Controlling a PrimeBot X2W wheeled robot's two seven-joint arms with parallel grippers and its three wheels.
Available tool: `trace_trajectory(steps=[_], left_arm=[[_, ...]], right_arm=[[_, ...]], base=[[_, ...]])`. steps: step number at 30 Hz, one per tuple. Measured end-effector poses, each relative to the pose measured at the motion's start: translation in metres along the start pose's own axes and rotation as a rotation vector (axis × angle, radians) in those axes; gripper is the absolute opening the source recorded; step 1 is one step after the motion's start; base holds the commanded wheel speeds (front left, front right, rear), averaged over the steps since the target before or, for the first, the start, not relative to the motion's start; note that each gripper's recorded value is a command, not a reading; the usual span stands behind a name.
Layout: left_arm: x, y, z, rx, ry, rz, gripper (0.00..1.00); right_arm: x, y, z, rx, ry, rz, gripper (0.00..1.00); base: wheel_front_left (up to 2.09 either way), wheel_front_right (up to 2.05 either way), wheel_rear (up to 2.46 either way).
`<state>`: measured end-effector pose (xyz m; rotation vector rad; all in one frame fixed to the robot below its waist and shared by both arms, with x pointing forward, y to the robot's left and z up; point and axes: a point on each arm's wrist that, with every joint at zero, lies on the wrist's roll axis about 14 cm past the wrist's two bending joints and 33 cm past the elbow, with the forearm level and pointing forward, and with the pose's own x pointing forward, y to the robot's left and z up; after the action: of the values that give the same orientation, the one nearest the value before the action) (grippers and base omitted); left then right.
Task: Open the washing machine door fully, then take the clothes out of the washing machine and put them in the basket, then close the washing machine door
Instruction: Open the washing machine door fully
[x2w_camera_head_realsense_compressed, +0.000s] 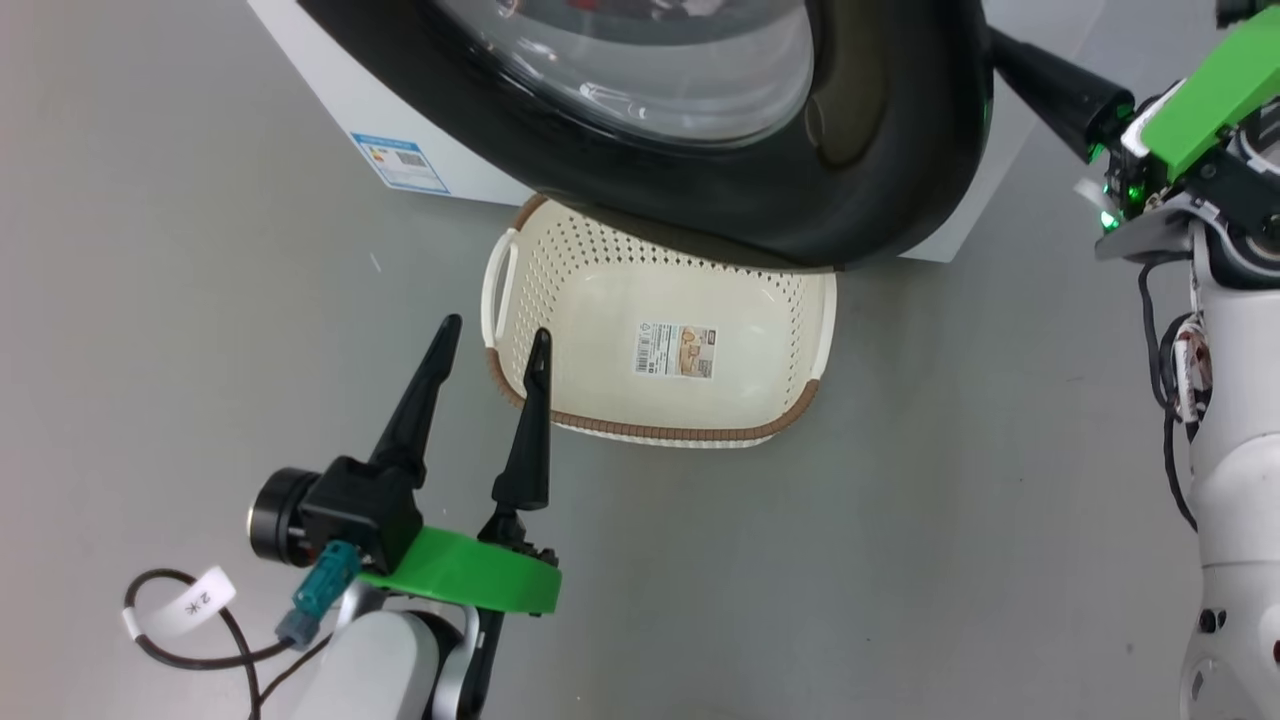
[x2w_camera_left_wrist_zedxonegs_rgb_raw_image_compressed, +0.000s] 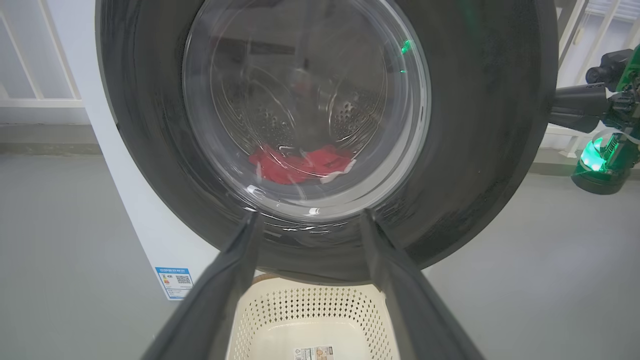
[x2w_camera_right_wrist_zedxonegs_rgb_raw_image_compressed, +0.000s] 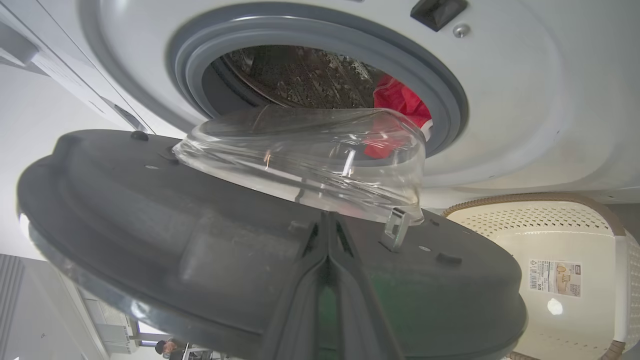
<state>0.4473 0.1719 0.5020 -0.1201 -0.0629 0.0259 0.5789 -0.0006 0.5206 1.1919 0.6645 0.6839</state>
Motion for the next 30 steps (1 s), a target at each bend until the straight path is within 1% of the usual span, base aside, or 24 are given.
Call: trace_trajectory(steps=[7, 13, 27, 30], left_arm=[[-0.009, 0.002, 0.006, 0.003, -0.007, 0.008, 1.00], [-0.013, 0.005, 0.016, 0.008, -0.031, 0.013, 1.00], [-0.028, 0.011, 0.026, 0.004, -0.050, 0.042, 1.00], [-0.031, 0.013, 0.031, 0.004, -0.061, 0.048, 1.00]], right_arm=[[-0.005, 0.007, -0.020, 0.010, 0.038, 0.023, 0.00], [-0.005, 0.021, -0.036, 0.002, 0.069, 0.058, 0.00], [-0.015, 0.031, -0.071, -0.023, 0.134, 0.079, 0.00], [-0.017, 0.033, -0.082, -0.010, 0.153, 0.090, 0.00]], base=[[0.00, 0.00, 0.00], [0.00, 0.00, 0.00], [0.00, 0.00, 0.00], [0.00, 0.00, 0.00]])
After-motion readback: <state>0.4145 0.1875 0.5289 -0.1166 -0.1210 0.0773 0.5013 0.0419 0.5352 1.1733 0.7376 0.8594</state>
